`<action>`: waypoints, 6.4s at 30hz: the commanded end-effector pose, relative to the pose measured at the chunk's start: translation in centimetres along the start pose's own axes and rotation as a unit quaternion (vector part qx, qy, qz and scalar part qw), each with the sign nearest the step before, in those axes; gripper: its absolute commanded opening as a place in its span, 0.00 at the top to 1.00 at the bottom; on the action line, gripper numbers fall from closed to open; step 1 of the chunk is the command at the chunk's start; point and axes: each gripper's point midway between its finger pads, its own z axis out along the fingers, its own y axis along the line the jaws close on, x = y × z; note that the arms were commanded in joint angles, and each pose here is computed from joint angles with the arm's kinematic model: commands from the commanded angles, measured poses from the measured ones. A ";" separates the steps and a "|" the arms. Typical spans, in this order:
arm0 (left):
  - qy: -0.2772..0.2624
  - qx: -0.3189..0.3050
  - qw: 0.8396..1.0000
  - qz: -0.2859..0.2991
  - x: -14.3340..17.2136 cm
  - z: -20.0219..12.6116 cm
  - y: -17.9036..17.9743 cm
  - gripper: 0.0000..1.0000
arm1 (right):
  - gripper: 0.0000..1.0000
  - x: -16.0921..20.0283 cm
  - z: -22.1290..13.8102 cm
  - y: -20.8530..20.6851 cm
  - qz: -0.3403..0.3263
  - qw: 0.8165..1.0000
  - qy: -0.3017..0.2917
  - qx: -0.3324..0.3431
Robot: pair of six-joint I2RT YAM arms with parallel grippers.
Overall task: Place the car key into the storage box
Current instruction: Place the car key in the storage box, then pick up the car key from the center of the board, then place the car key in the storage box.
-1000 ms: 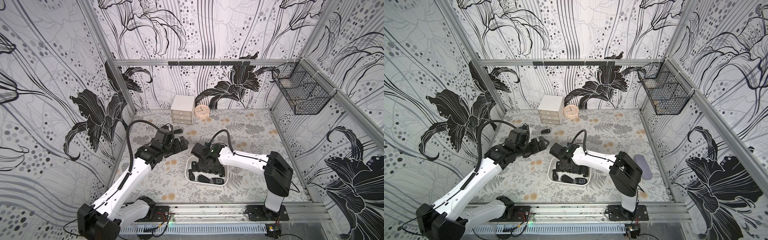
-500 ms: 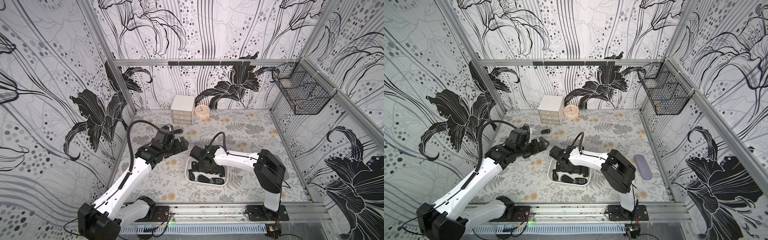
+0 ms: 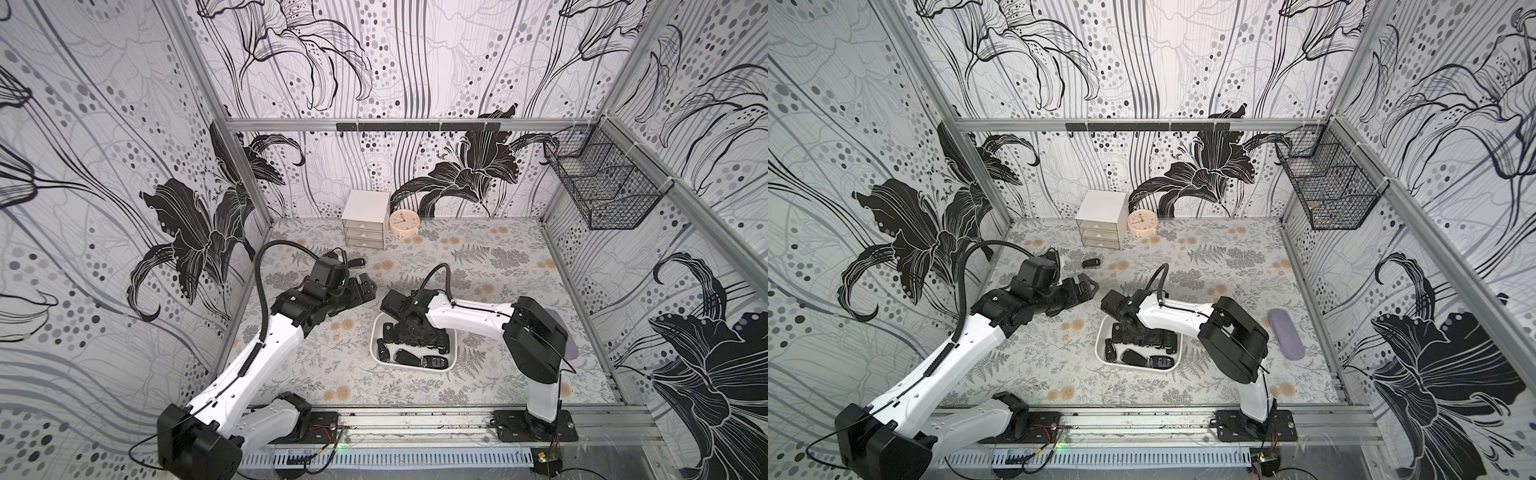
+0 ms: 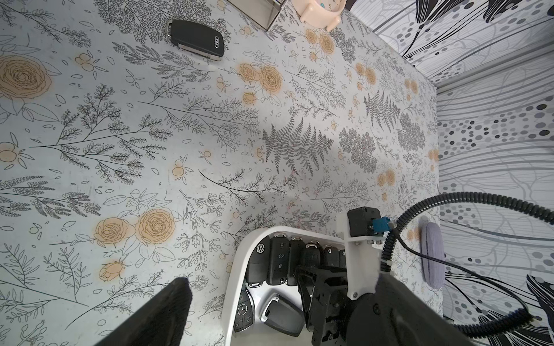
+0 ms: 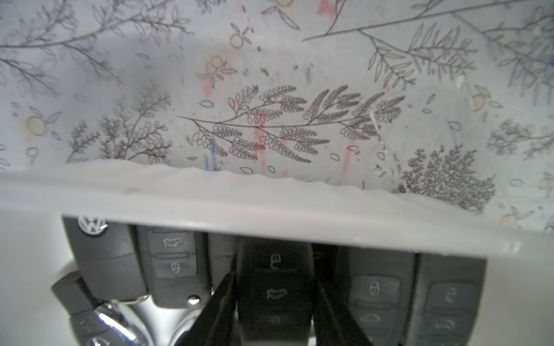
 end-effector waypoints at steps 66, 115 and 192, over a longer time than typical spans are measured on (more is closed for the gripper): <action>0.024 -0.274 0.952 -0.137 -14.6 26.1 13.1 0.21 | 0.00 -12.6 -10.8 -7.3 -0.007 0.965 -0.204 -0.165; 0.035 -0.210 0.977 0.008 -5.7 14.1 3.1 0.72 | 0.00 -8.2 -12.3 -5.4 -0.043 0.932 -0.184 -0.308; 0.069 -0.184 0.973 0.122 6.0 10.2 -4.1 0.31 | 0.00 -3.4 -8.4 -8.7 -0.037 0.954 -0.135 -0.267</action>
